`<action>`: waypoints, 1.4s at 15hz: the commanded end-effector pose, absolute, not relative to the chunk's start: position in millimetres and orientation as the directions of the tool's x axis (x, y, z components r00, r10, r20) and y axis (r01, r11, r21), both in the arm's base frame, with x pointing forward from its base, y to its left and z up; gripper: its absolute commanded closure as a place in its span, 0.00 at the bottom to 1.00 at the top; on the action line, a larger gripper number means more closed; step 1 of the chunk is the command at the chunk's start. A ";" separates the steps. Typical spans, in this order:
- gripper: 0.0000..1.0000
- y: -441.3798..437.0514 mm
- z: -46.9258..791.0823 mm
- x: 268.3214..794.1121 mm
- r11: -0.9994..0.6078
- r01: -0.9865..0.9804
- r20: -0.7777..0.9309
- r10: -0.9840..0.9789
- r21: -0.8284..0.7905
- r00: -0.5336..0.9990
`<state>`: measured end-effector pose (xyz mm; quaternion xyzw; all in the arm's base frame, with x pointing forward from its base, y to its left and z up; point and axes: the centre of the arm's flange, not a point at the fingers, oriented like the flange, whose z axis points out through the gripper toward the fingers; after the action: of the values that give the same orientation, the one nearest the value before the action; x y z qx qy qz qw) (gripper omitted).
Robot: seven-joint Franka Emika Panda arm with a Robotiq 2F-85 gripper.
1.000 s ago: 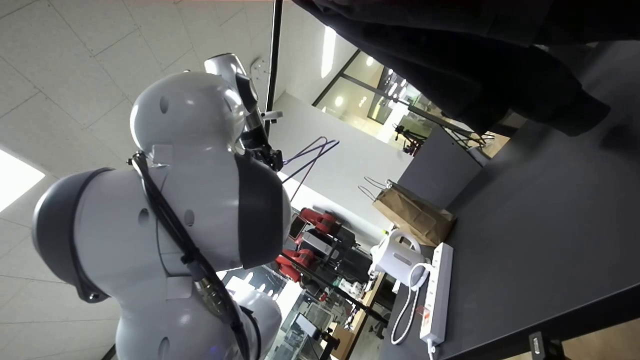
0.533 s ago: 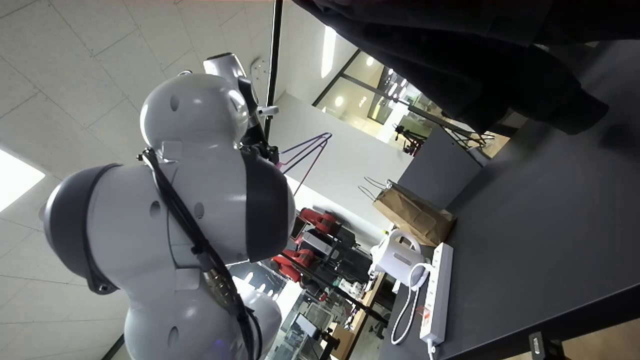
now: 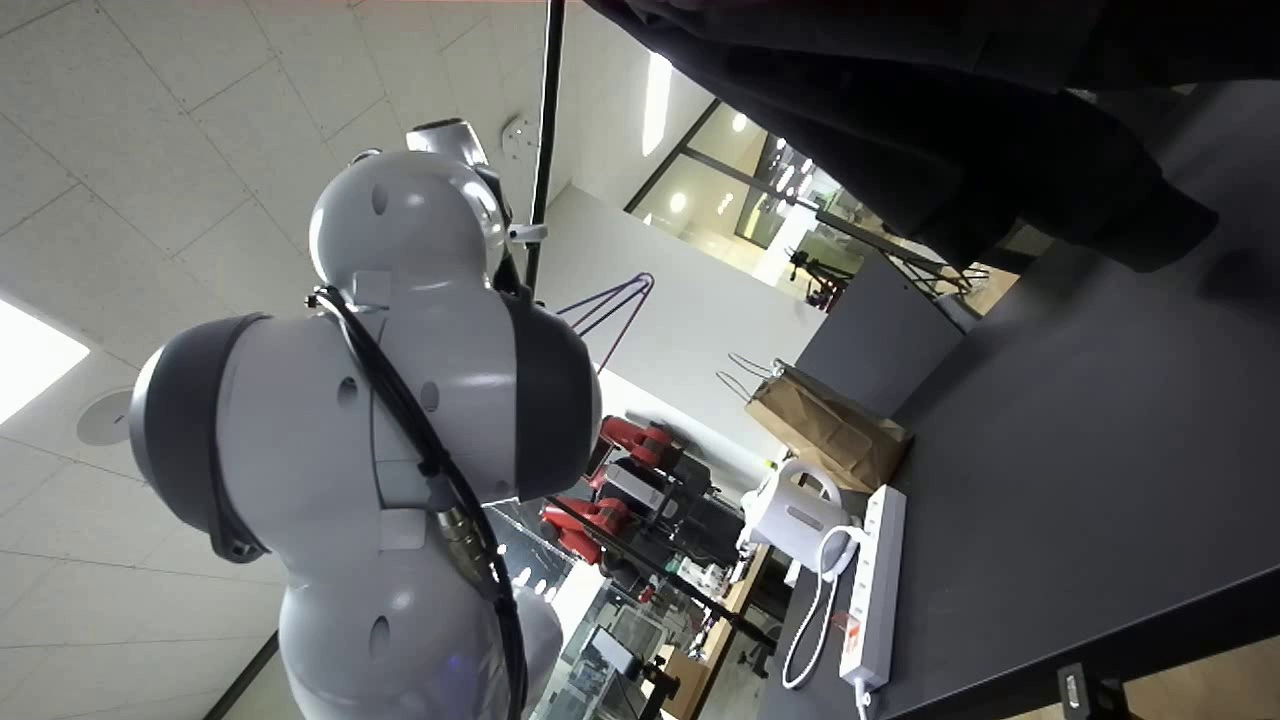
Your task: Remove the hanger from the table and hang it on the rail
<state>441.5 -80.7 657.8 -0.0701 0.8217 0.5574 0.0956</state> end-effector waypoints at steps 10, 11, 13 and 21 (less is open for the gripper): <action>0.96 -122.3 614.8 442.7 0.340 -0.303 -0.344 0.065 0.890 -0.937; 0.96 -123.7 614.6 444.1 0.342 -0.303 -0.348 0.075 0.890 -0.935; 0.96 -126.6 614.2 448.9 0.345 -0.301 -0.352 0.096 0.889 -0.931; 0.96 -133.9 595.9 471.5 0.341 -0.257 -0.321 0.146 0.904 -0.936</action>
<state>467.8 -91.8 655.7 -0.0271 0.8081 0.5652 0.1634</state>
